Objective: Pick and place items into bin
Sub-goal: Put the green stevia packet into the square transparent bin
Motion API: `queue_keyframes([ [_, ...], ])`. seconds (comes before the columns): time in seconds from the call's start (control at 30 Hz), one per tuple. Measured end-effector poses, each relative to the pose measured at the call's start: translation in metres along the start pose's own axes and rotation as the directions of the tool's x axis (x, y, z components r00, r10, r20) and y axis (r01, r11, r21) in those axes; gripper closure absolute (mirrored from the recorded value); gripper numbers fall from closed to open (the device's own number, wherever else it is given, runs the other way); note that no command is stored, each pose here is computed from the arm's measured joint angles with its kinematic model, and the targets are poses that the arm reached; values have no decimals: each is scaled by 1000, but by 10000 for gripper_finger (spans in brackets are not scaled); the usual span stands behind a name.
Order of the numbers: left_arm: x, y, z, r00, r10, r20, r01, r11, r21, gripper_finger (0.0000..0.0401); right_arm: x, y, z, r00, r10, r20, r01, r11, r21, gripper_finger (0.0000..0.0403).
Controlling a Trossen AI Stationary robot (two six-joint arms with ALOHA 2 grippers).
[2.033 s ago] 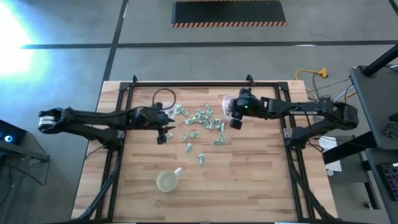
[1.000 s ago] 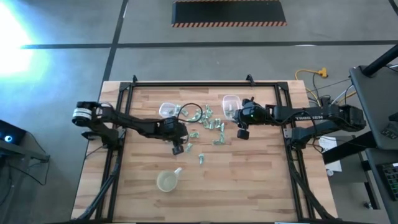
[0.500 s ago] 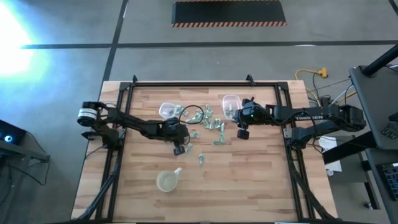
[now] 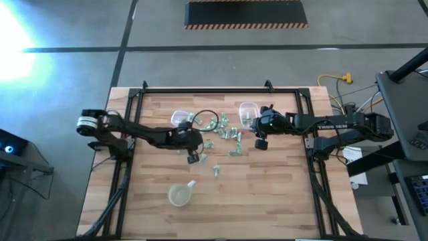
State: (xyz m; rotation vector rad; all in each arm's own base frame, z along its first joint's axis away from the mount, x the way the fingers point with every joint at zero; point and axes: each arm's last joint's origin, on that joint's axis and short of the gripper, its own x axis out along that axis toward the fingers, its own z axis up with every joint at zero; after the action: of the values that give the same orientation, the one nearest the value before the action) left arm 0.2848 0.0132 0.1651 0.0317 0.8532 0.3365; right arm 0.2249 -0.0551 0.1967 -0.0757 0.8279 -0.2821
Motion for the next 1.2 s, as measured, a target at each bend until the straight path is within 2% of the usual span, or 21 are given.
queue_keyframes([
  [0.17,-30,15,7,978,201,61,-202,979,10,399,0,0,0,1000,0,3,0,1000,12,335],
  [0.27,-50,26,5,931,360,55,-362,932,20,399,0,0,0,1000,-1,4,0,1000,12,335],
  [0.37,-67,35,1,891,452,47,-454,891,23,400,0,0,0,1000,-1,4,0,1000,19,335],
  [0.63,-80,58,-7,869,495,19,-495,869,-1,400,0,0,3,1000,-2,29,1,1000,23,335],
  [0.87,-67,78,-8,913,405,-41,-405,914,3,400,0,0,3,1000,2,30,-3,1000,23,335],
  [1.2,-49,87,-13,909,399,-121,-400,916,16,400,0,0,3,1000,2,27,-3,1000,21,335],
])
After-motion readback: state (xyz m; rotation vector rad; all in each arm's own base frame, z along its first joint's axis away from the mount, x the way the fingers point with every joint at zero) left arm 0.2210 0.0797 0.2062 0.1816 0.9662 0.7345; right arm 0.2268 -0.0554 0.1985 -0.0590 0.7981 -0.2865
